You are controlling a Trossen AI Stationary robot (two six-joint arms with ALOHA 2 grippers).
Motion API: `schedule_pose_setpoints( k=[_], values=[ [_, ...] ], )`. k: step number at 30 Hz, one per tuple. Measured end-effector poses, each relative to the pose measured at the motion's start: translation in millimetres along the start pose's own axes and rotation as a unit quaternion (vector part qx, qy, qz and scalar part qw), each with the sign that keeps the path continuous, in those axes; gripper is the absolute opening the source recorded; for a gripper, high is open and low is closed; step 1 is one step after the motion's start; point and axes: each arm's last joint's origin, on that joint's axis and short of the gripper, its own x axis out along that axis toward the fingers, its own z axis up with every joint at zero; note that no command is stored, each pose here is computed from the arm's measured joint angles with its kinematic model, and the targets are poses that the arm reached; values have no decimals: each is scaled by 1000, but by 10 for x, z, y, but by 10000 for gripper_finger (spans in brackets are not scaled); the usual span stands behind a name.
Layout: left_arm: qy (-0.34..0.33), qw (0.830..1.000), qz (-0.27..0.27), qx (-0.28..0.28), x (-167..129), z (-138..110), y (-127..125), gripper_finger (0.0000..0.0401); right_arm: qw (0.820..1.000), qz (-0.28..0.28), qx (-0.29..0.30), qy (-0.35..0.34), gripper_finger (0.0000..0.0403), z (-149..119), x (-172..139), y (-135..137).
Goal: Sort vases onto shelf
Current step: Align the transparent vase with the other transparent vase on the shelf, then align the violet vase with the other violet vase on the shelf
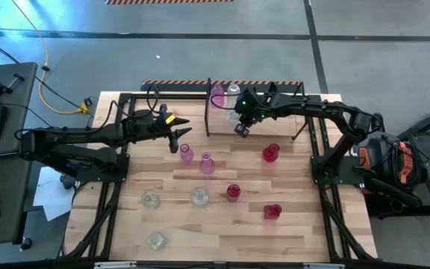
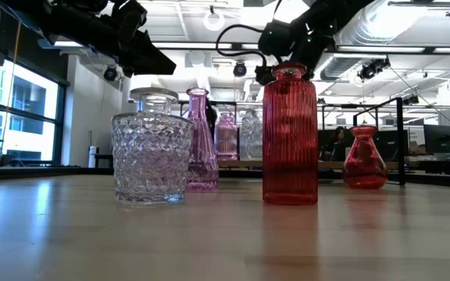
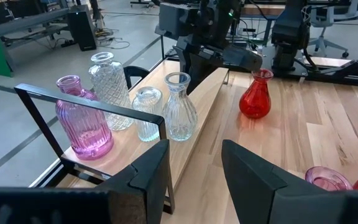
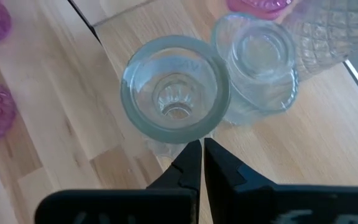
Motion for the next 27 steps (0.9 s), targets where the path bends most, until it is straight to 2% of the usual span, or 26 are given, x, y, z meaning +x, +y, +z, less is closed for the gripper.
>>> schedule_pose_setpoints(
  k=[12, 17, 21, 24, 27],
  values=[
    [0, 1000, 0, 0, 0, 0, 0, 140, 1000, 17, 2, -7, 0, 16, 0, 10],
    [-1, 1000, 0, 1, 0, 1, 0, 140, 1000, 5, 3, 20, 0, -30, -9, 2],
    [-3, 1000, 7, 9, 0, 6, 4, 140, 998, -33, 1, 47, 0, -44, -137, -1],
    [-1, 1000, 7, 14, 0, 2, 4, 140, 998, -50, -10, 23, 0, 0, -308, 45],
    [-1, 1000, 7, 26, 0, 3, 4, 140, 998, -43, -34, -14, 0, 42, -472, 143]
  ],
)
